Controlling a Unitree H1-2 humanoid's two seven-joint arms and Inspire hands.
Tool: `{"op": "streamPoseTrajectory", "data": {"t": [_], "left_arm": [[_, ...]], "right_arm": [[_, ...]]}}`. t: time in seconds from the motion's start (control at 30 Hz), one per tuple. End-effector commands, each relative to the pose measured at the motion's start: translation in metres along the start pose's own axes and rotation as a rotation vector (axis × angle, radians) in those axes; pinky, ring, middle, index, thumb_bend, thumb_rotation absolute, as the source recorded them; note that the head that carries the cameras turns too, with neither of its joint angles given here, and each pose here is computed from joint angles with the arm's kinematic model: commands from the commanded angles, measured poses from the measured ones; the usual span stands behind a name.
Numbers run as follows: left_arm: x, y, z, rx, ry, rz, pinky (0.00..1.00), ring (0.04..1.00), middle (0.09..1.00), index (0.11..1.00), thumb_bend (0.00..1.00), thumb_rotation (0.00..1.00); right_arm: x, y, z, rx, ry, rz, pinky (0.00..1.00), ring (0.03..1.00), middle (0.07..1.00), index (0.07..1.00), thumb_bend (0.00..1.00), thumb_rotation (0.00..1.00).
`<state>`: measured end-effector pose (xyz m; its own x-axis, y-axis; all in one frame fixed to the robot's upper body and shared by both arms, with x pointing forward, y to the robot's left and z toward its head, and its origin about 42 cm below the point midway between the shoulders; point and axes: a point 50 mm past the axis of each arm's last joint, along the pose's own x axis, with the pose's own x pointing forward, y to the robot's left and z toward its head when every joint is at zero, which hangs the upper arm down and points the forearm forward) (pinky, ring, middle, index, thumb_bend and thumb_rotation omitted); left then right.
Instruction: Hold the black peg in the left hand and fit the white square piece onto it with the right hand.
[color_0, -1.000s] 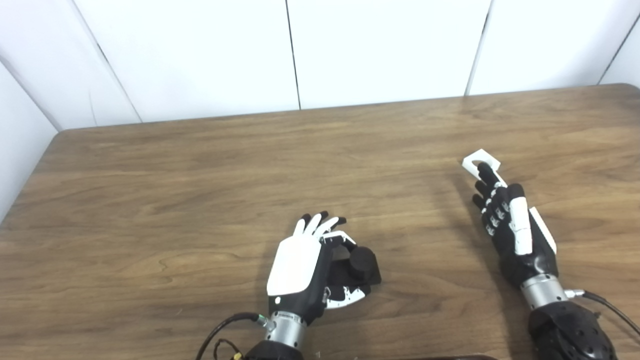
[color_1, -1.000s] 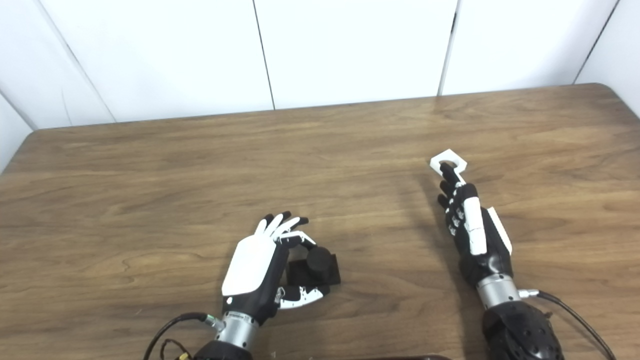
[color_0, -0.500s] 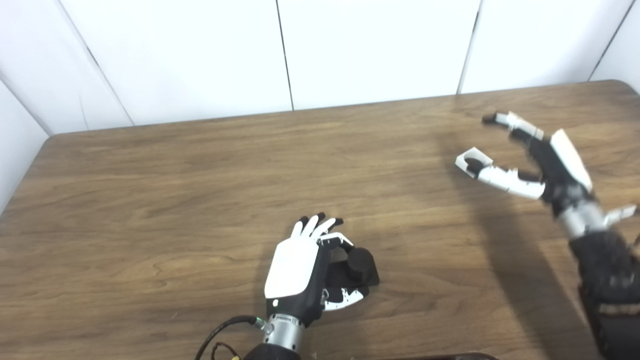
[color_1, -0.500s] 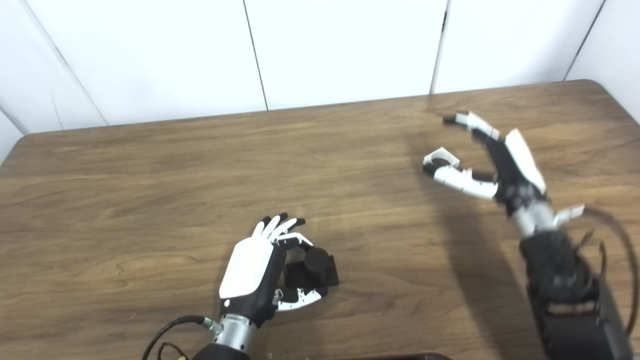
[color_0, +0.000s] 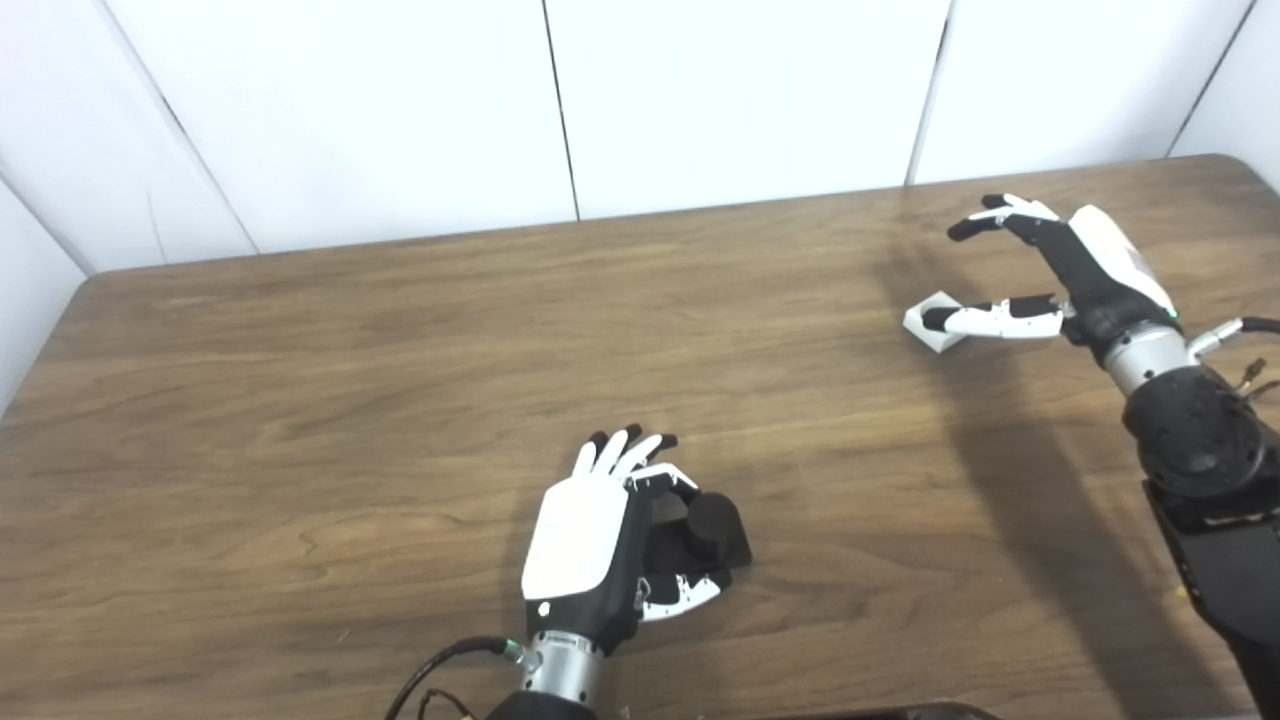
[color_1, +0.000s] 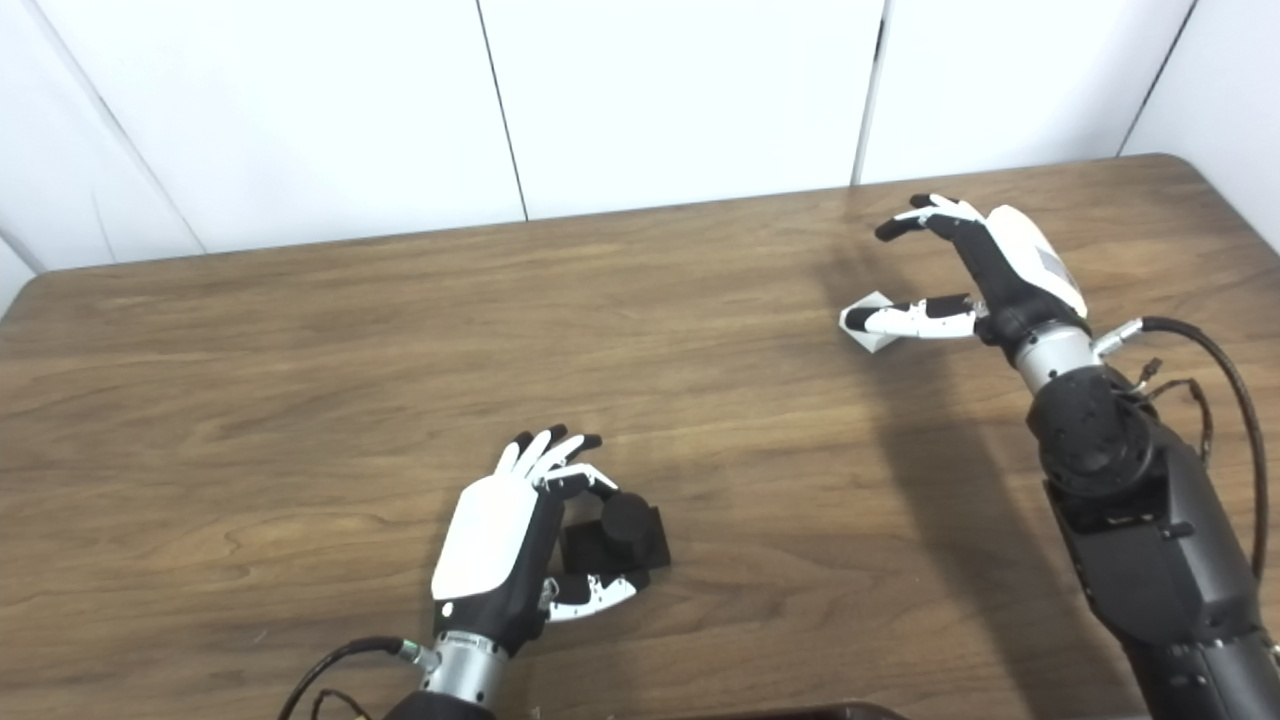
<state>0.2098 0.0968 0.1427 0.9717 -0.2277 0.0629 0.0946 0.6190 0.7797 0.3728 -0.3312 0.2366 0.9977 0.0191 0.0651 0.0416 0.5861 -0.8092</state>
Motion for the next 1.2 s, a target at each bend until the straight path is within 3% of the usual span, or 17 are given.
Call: {"op": "streamPoseTrajectory", "data": {"t": [0.0,0.4,0.5,0.67,0.97,1.17], "left_arm": [[-0.02,-0.01,-0.009,-0.014,0.064,-0.03,0.98,0.96,0.881,0.49,0.52,0.07],[-0.02,-0.011,-0.01,-0.016,0.06,-0.024,0.99,0.953,0.877,0.49,0.52,0.07],[-0.02,-0.011,-0.011,-0.013,0.061,-0.023,0.99,0.955,0.877,0.49,0.52,0.07],[-0.019,-0.011,-0.011,-0.012,0.064,-0.019,0.99,0.956,0.875,0.49,0.52,0.08],[-0.02,-0.01,-0.011,-0.012,0.068,-0.021,0.99,0.959,0.875,0.489,0.52,0.07],[-0.019,-0.009,-0.013,-0.005,0.07,-0.021,0.98,0.958,0.877,0.49,0.52,0.08]], "right_arm": [[0.012,-0.019,0.014,-0.034,-0.05,-0.049,0.92,0.981,0.926,0.739,0.86,0.33],[0.028,-0.018,0.01,-0.089,-0.02,-0.043,0.98,0.981,0.928,0.76,0.86,0.33],[0.03,-0.016,0.011,-0.096,0.003,-0.049,0.89,0.992,0.937,0.76,0.88,0.35],[0.033,-0.012,0.012,-0.112,0.037,-0.056,0.85,0.987,0.939,0.752,0.88,0.35],[0.039,-0.006,0.011,-0.123,0.081,-0.054,0.86,0.992,0.94,0.753,0.88,0.37],[0.046,0.0,0.008,-0.181,0.109,-0.053,0.88,0.976,0.929,0.741,0.92,0.44]]}}
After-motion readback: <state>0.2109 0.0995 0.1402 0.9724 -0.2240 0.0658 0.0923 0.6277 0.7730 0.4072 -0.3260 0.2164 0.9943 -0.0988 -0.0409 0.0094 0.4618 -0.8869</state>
